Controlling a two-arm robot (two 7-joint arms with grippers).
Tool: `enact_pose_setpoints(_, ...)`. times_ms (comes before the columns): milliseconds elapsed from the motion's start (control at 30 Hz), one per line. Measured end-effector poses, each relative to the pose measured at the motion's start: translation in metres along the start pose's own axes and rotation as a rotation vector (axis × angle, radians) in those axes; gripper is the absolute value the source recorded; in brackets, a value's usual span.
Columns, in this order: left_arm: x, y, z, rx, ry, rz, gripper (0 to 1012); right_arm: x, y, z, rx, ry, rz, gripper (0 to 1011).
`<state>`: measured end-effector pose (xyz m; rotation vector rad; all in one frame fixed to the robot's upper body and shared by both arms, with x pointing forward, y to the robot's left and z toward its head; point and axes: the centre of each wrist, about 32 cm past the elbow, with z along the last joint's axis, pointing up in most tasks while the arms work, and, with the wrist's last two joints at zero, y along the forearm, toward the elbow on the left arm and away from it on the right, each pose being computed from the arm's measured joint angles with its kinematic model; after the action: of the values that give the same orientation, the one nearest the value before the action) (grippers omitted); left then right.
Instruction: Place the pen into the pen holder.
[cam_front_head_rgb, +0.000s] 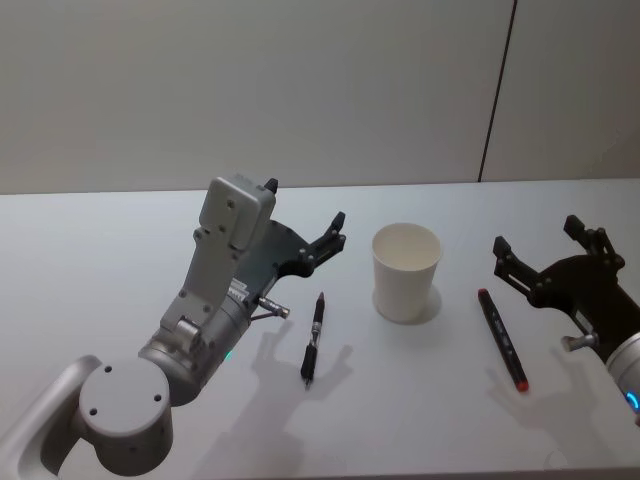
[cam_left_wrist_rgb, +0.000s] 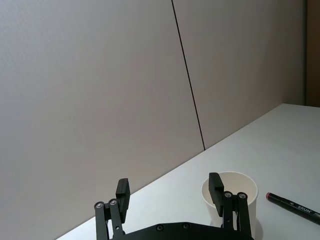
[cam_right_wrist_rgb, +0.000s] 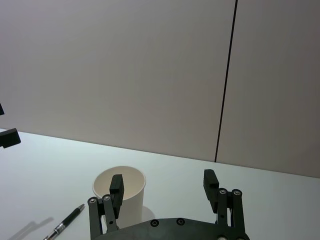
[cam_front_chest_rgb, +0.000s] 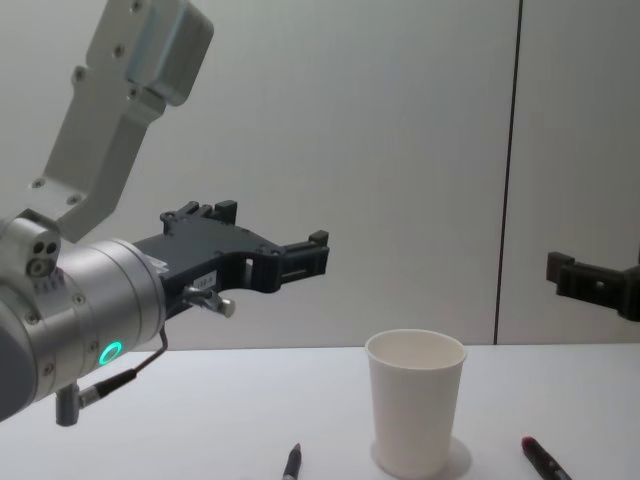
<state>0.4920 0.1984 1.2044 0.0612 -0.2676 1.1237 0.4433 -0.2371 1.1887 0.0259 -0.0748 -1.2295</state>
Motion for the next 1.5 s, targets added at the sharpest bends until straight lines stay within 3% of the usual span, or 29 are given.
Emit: enact_pose_setpoints(1500,0.0000,0.0000,0.0000,0.000,0.000,0.000,1004,0.0003,0.0019,0.0020,0.001,0.006,-0.003,1001)
